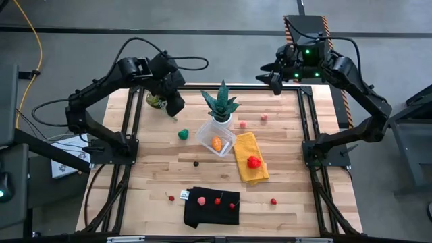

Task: Pick and placing Produce into tupperware
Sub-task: Put the green bell pepper into the transparent container

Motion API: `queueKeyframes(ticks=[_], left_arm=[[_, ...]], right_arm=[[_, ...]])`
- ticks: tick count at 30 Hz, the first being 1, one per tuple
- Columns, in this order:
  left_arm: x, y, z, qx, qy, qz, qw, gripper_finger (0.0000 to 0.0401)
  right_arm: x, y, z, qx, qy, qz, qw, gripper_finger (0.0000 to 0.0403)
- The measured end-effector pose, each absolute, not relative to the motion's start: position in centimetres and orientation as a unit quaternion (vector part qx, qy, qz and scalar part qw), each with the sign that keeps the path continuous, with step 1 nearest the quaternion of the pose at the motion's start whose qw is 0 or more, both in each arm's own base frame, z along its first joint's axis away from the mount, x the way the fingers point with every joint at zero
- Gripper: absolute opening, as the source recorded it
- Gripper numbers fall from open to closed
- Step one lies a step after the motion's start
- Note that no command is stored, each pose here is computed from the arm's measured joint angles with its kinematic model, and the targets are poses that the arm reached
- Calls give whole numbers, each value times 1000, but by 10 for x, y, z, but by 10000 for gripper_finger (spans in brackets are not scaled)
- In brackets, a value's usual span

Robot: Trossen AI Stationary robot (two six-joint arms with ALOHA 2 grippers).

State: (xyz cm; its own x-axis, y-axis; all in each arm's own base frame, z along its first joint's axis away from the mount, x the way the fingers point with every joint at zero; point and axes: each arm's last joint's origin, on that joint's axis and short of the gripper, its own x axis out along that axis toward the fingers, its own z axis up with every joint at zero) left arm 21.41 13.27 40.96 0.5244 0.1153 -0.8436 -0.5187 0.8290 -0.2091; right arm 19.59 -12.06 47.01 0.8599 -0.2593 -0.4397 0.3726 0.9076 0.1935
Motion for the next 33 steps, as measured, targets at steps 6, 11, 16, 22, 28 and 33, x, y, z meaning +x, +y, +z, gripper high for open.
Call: queueKeyframes(ticks=[6,11,16,22,28,33], left_arm=[[210,130,406,-194,485,163,837,1],[207,128,403,-164,515,136,831,1],[206,127,403,-123,526,107,835,1],[203,125,401,-109,545,89,827,28],[200,123,400,-154,553,111,811,112],[198,122,399,-182,557,127,800,161]], right_arm=[[196,-121,470,133,208,-168,954,238],[195,-120,468,137,217,-168,952,238],[194,-120,466,141,227,-168,949,238],[194,-118,465,147,232,-167,947,238],[193,-118,464,151,242,-167,944,238],[193,-117,463,153,247,-167,942,238]])
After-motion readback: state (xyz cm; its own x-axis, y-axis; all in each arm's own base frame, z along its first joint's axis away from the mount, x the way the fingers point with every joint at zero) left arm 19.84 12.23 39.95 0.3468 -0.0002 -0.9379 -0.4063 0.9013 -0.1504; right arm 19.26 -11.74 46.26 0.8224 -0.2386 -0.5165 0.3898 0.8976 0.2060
